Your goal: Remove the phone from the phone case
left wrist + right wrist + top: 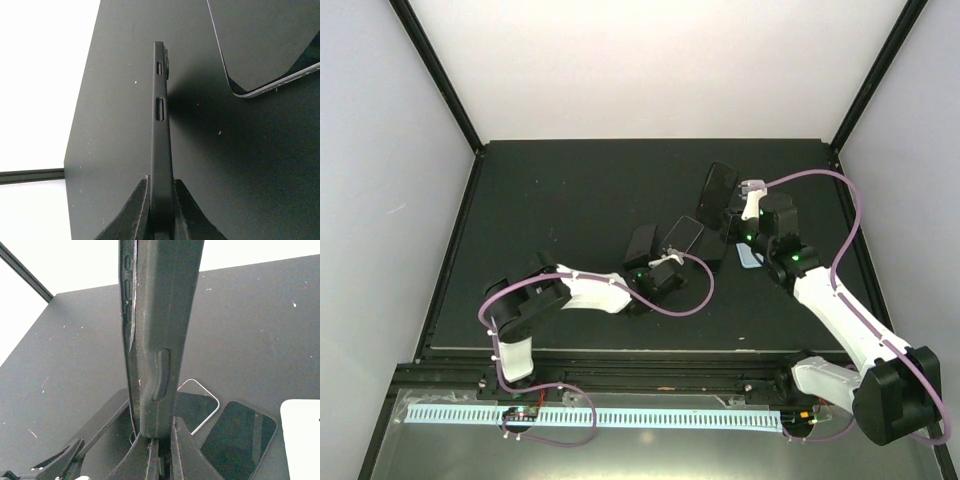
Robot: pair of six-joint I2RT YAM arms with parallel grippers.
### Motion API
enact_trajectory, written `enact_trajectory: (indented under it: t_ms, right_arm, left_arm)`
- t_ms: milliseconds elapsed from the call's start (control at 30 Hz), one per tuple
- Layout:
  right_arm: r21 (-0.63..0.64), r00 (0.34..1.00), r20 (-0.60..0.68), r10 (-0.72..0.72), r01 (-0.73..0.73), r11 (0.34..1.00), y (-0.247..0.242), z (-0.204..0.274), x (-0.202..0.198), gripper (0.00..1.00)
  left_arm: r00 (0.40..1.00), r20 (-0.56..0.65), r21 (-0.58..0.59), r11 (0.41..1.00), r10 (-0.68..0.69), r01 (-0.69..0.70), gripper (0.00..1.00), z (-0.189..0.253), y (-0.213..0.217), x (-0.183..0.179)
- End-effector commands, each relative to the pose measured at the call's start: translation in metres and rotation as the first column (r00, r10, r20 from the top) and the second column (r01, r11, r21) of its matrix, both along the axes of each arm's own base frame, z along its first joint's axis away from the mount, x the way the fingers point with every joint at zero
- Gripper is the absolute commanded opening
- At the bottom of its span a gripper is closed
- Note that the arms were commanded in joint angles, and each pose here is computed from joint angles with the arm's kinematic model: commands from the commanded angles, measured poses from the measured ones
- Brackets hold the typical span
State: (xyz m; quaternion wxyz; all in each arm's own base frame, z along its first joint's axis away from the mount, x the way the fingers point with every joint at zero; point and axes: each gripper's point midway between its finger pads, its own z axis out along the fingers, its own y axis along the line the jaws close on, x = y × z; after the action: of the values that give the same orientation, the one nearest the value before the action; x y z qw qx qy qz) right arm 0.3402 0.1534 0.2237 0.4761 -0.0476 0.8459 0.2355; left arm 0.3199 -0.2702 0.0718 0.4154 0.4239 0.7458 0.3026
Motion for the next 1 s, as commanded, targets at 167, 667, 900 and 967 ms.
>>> enact_trajectory:
  t_ms: [167,667,900,967]
  right_arm:
    - [-0.026,1.0,0.009,-0.005,0.005,1.0,-0.002,-0.004,0.006,0.01]
    - [-0.047,0.999,-0.045,-0.003,0.001,0.999,-0.001,-0.021,0.011,0.01]
    - [-0.053,1.0,-0.028,-0.012,0.01,0.999,-0.004,-0.017,0.011,0.01]
    - [-0.056,0.999,-0.031,-0.015,0.014,0.998,-0.005,-0.019,0.012,0.01]
  left_arm:
    - [0.999,-0.037,0.029,0.999,0.019,-0.018,0.25,-0.017,0.001,0.004]
    - [0.964,-0.263,-0.146,0.985,0.049,-0.09,0.64,-0.004,0.0,-0.018]
    - [0.925,-0.378,-0.243,0.962,0.022,-0.122,0.7,0.018,0.006,-0.045]
    - [0.926,-0.378,-0.306,0.942,0.014,-0.139,0.71,0.037,0.009,-0.051]
